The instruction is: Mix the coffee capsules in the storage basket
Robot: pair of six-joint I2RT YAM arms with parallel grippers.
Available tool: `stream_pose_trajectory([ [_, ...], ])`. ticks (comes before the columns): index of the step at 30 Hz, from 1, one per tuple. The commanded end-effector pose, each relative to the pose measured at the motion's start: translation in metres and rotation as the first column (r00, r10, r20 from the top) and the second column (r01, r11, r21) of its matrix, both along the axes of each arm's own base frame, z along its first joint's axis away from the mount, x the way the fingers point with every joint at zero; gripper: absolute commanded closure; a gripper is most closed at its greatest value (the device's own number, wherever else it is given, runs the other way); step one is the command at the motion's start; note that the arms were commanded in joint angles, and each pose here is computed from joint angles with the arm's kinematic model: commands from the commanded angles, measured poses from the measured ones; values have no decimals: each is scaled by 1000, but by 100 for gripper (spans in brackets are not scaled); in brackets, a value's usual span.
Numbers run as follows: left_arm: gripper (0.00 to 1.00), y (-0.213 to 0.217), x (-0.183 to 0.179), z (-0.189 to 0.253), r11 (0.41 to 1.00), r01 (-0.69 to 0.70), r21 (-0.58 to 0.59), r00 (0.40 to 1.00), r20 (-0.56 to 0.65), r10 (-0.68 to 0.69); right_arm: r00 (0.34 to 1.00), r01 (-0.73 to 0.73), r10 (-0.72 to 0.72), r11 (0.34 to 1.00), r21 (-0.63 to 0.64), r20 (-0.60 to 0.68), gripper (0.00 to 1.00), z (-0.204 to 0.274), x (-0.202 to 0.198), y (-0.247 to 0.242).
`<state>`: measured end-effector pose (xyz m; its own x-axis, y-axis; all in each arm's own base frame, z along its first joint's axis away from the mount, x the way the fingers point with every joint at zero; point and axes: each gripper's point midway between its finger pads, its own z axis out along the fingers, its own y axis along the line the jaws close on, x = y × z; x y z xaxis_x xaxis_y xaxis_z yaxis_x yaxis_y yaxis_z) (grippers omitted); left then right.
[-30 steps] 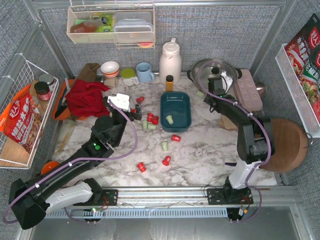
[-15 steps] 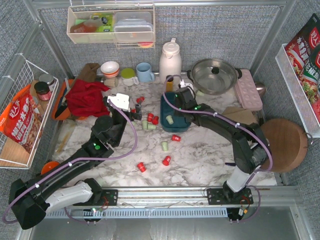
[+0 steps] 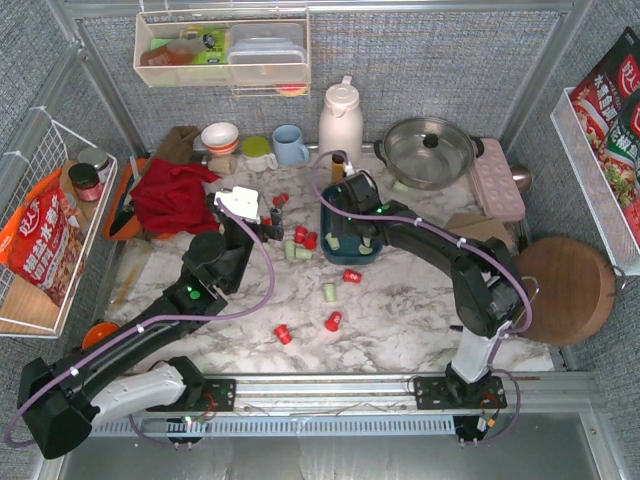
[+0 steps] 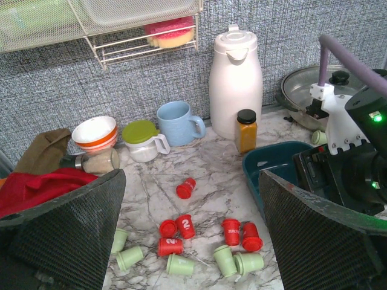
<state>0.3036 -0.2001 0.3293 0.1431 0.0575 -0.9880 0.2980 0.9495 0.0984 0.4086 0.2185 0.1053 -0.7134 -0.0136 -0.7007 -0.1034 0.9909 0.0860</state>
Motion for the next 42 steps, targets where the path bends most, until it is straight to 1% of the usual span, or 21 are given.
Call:
stream_pose_trajectory([
  [1, 1, -1, 0, 6, 1000, 3, -16, 1000, 10, -3, 1000, 8, -7, 1000, -23, 17, 27, 13, 1, -11],
  [4, 1, -1, 0, 5, 1000, 3, -14, 1000, 8, -3, 991, 90, -86, 995, -36, 103, 27, 31, 18, -32],
  [6, 1, -2, 1, 3, 1000, 3, -12, 1000, 5, -3, 972, 152, -140, 987, -48, 188, 27, 44, 32, -50],
  [8, 1, -2, 1, 3, 1000, 4, -12, 1000, 5, -4, 939, 217, -192, 974, -58, 286, 27, 58, 49, -67],
  [11, 1, -3, 1, 2, 1000, 6, -10, 1000, 2, -6, 868, 337, -299, 941, -27, 397, 28, 68, 75, -95],
  [14, 1, -3, 2, 2, 1000, 6, -7, 1000, 1, -6, 822, 409, -371, 912, 5, 431, 28, 58, 101, -114],
  [19, 1, -1, 1, 5, 1000, 1, -11, 1000, 9, -1, 788, 513, -457, 858, -30, 412, 28, 24, 130, -145],
  [22, 1, -1, -1, 7, 1000, 5, -16, 1000, 14, -5, 753, 570, -514, 821, -17, 410, 28, 9, 141, -166],
  [25, 1, -2, -1, 7, 1000, 13, -18, 1000, 12, -13, 758, 573, -533, 819, 7, 375, 29, -8, 150, -174],
  [29, 1, -7, 1, 0, 1000, 23, -10, 1000, -4, -23, 761, 578, -568, 813, 72, 313, 30, -27, 158, -176],
  [35, 1, -12, 5, -10, 1000, 24, 9, 999, -30, -24, 758, 559, -580, 813, 160, 299, 32, -34, 173, -170],
  [39, 1, -14, 6, -12, 1000, 27, 13, 999, -36, -26, 767, 573, -590, 806, 145, 250, 31, -39, 181, -170],
  [42, 1, -14, 7, -13, 1000, 26, 15, 999, -38, -26, 752, 619, -629, 776, 118, 196, 32, -48, 179, -180],
])
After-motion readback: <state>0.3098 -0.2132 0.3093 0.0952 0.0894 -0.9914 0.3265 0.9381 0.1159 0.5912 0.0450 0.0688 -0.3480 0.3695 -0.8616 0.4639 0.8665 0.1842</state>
